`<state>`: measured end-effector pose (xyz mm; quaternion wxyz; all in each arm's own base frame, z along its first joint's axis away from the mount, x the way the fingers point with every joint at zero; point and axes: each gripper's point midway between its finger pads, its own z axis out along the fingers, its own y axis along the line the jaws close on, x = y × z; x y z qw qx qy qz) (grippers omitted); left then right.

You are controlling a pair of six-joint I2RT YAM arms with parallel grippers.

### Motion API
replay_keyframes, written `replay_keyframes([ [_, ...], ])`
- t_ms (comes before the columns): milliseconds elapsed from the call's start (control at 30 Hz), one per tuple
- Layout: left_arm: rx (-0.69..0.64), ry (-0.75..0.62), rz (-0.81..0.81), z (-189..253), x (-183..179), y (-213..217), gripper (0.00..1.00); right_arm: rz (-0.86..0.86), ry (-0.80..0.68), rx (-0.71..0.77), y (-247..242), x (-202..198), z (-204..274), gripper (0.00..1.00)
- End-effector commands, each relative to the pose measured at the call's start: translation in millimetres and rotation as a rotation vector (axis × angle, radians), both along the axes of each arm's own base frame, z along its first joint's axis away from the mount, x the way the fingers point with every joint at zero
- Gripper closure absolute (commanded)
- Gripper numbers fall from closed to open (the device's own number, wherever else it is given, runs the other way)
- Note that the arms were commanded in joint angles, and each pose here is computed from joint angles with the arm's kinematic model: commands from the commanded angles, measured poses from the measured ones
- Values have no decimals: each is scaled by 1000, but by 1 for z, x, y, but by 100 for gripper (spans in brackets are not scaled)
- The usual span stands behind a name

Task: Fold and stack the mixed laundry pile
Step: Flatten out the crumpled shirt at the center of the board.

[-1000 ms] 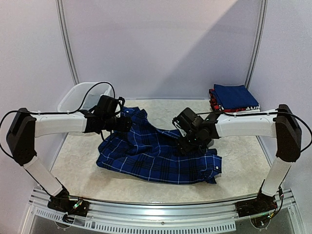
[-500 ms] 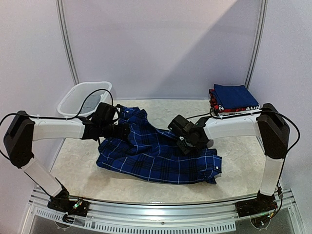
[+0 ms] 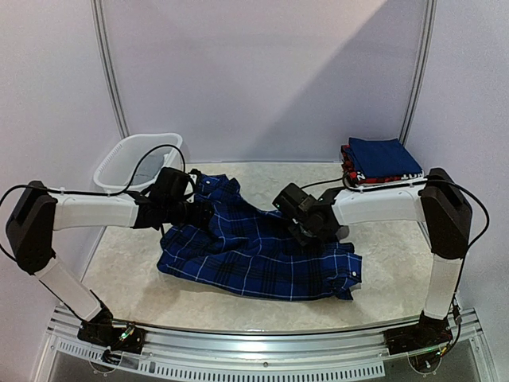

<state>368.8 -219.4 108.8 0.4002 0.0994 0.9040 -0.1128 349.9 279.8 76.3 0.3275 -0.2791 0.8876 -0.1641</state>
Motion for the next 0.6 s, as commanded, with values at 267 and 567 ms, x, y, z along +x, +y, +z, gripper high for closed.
replay_keyframes([
  [267, -21, 6, -51, -3, -16, -13, 31, -127, -120, 177, -22, 78, 52, 100],
  [567, -15, 13, -61, -8, -22, -16, 33, -209, -122, 236, -41, 140, 55, 100],
])
